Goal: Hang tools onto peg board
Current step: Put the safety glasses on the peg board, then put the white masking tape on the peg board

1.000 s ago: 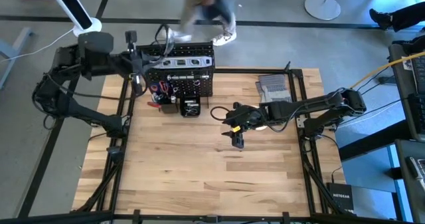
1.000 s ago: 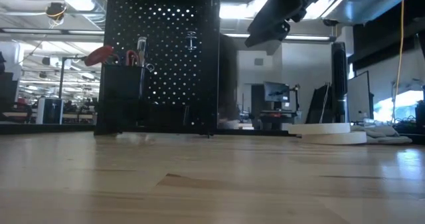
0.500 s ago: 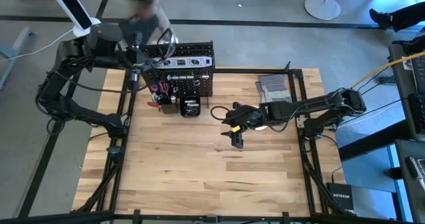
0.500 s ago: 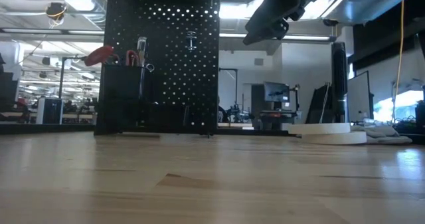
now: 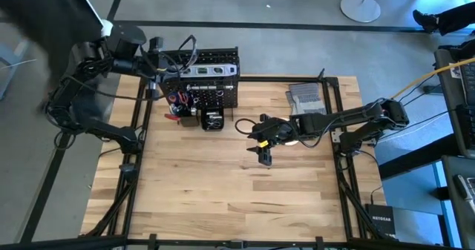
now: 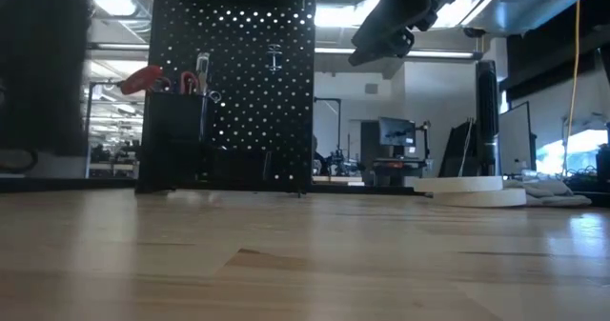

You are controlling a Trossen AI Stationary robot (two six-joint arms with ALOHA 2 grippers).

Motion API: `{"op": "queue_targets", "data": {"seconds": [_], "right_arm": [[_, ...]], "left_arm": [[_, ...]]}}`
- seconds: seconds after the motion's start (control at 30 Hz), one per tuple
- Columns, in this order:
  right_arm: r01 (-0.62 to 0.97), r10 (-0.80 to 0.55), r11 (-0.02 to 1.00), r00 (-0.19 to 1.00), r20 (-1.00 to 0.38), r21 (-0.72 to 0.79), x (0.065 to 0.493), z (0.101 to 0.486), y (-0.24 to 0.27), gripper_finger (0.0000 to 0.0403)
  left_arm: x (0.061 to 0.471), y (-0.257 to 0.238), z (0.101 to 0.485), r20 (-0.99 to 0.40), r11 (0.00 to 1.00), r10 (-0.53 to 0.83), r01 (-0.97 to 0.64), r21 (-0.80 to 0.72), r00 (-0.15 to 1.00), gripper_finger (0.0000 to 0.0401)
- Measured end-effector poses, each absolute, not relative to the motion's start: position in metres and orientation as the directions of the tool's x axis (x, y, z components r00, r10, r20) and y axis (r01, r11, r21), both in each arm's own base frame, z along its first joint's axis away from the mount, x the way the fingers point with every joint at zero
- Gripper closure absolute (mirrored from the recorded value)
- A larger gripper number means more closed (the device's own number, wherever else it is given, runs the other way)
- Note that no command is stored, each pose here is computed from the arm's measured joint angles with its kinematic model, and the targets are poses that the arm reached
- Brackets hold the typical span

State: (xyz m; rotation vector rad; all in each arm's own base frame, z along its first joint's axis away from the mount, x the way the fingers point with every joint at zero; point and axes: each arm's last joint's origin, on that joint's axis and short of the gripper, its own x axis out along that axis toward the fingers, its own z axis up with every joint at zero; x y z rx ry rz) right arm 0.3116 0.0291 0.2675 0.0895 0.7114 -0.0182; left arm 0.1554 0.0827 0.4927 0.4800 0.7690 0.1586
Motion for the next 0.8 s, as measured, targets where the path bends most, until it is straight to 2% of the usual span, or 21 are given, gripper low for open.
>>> {"op": "queue_targets", "data": {"seconds": [0.27, 0.57, 0.8], "right_arm": [[0.047, 0.014, 0.996, 0.757, -0.653, 0.075, 0.312, 0.267, 0.029, 0.0171], [0.046, 0.014, 0.996, 0.756, -0.654, 0.074, 0.312, 0.267, 0.029, 0.0171], [0.046, 0.014, 0.996, 0.755, -0.655, 0.074, 0.311, 0.267, 0.029, 0.0171]], "left_arm": [[0.155, 0.083, 0.493, -0.628, 0.882, 0.317, 0.022, 0.47, 0.711, 0.0356], [0.154, 0.082, 0.495, -0.622, 0.872, 0.333, 0.019, 0.488, 0.708, 0.0283], [0.145, 0.078, 0.514, -0.516, 0.847, 0.377, -0.061, 0.528, 0.769, 0.0261]]}}
